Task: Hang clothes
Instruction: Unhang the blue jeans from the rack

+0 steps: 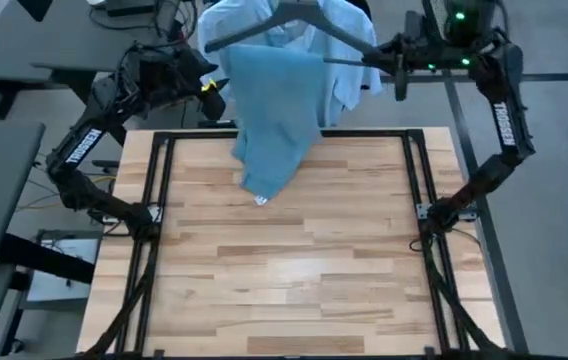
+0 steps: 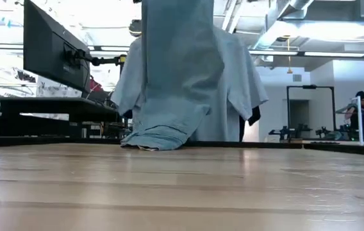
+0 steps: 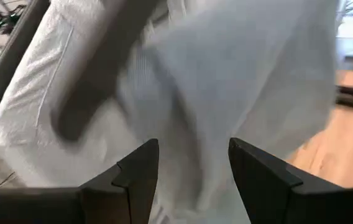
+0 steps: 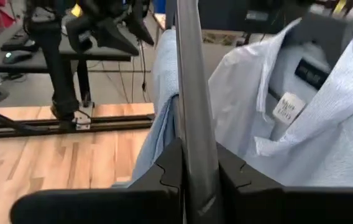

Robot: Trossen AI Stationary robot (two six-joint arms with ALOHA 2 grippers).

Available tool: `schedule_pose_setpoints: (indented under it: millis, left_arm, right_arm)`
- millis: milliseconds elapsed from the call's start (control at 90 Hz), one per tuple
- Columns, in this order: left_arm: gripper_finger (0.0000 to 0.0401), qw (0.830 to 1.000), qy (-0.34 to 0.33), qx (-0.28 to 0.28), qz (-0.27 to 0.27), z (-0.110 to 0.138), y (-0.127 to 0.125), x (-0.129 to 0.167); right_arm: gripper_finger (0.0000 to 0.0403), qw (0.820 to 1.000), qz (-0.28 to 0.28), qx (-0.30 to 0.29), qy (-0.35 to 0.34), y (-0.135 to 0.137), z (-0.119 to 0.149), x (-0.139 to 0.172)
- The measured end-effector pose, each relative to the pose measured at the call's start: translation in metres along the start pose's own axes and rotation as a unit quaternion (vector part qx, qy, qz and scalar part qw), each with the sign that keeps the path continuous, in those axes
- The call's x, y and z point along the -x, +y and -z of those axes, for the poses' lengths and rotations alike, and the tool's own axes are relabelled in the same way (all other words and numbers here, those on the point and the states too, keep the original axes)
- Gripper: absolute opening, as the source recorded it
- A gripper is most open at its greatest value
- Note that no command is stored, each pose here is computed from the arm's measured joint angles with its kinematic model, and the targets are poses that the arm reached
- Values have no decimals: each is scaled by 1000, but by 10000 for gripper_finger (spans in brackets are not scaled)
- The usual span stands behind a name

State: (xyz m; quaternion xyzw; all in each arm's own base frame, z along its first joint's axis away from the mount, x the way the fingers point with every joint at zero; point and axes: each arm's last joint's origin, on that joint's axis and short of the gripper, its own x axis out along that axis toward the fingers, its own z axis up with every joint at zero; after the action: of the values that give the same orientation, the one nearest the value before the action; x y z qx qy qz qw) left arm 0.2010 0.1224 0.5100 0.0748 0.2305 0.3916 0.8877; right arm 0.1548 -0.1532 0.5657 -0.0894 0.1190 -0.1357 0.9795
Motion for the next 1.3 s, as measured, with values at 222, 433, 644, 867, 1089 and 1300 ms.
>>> schedule_pose_setpoints:
  millis: [222,433,644,867,1089,1300]
  left_arm:
    - [177,999,38,31,22,3,-54,11]
    - [177,989,101,105,34,16,-67,18]
    - [177,985,114,124,43,20,-74,16]
    - [177,987,92,116,62,31,-96,-14]
    - [178,985,-66,138,84,7,-103,-32]
    - [150,968,-120,158,157,1,-104,-54]
  right_arm:
    - [24,1000,-18,1,2,15,-3,12]
    - [24,999,-43,21,19,25,-1,10]
    - [24,998,-56,34,7,30,-5,5]
    - [24,998,-58,33,6,30,-5,5]
    - [24,998,-57,33,5,30,-5,4]
    - [24,998,-55,28,14,28,-3,1]
